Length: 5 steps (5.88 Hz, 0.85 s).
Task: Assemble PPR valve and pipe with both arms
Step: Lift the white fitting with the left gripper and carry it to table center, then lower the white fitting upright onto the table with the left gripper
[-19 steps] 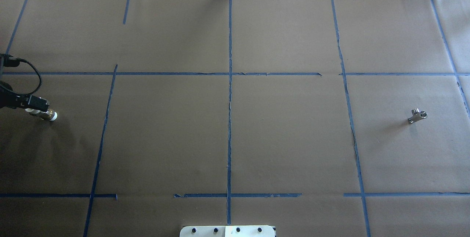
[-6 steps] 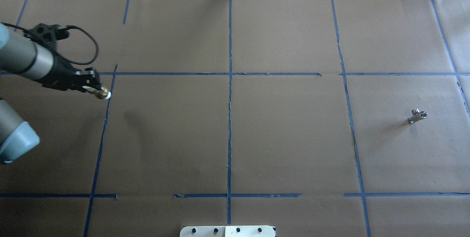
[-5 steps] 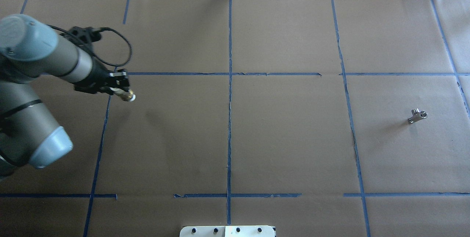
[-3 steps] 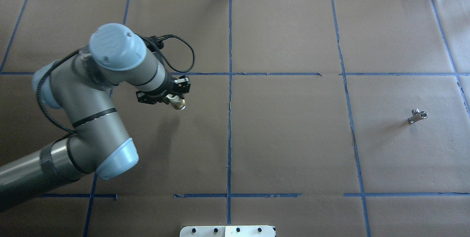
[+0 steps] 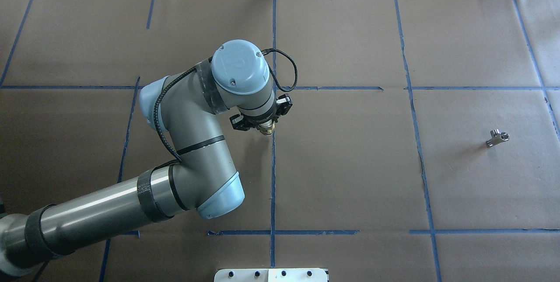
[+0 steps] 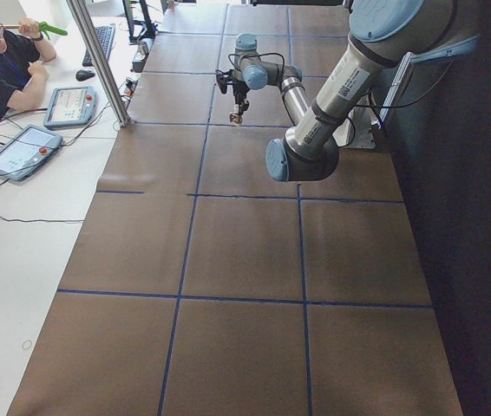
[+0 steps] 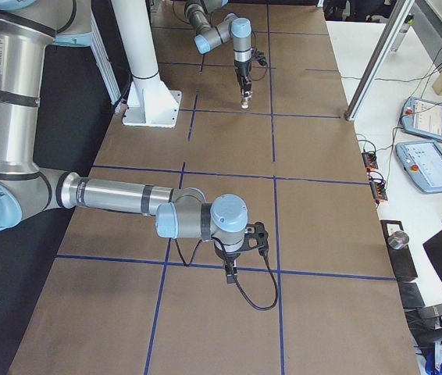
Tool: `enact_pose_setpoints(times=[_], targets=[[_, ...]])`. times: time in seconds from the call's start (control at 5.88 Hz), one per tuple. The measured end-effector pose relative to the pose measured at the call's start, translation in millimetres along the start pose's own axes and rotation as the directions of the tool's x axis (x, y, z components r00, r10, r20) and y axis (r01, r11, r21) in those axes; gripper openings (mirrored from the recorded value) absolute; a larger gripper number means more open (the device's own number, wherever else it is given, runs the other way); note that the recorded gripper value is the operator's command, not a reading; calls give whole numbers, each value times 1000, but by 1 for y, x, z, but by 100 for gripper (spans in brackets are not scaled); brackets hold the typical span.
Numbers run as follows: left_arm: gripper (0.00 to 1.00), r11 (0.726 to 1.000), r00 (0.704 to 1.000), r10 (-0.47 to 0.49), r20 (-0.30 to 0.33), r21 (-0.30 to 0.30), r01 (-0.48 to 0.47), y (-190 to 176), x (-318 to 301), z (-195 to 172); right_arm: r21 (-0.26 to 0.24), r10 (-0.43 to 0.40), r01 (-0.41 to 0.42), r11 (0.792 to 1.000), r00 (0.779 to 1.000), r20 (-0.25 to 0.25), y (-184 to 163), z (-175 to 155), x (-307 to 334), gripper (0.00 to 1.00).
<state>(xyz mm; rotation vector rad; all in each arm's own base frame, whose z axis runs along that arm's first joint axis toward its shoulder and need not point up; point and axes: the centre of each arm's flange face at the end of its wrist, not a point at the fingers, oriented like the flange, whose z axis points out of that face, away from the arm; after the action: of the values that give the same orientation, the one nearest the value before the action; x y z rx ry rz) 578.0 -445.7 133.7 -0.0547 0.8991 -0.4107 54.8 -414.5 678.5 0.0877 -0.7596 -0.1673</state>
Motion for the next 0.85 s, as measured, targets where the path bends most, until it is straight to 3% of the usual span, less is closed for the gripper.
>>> enact_pose_setpoints(times=[0.51,0.68,0.85], targets=[[1,1000,1000,13,15,-16,-13,21,4,15,-1,-3,3,1000,1000,0,0,1,-1,100],[16,1000,1000,15,18,-18,-15,23,3,17,-1,-3,3,1000,1000,0,0,1,-1,100],[78,1000,1000,17,19,-20,-16,24,2,18,-2,-3,3,1000,1000,0,0,1,-1,100]])
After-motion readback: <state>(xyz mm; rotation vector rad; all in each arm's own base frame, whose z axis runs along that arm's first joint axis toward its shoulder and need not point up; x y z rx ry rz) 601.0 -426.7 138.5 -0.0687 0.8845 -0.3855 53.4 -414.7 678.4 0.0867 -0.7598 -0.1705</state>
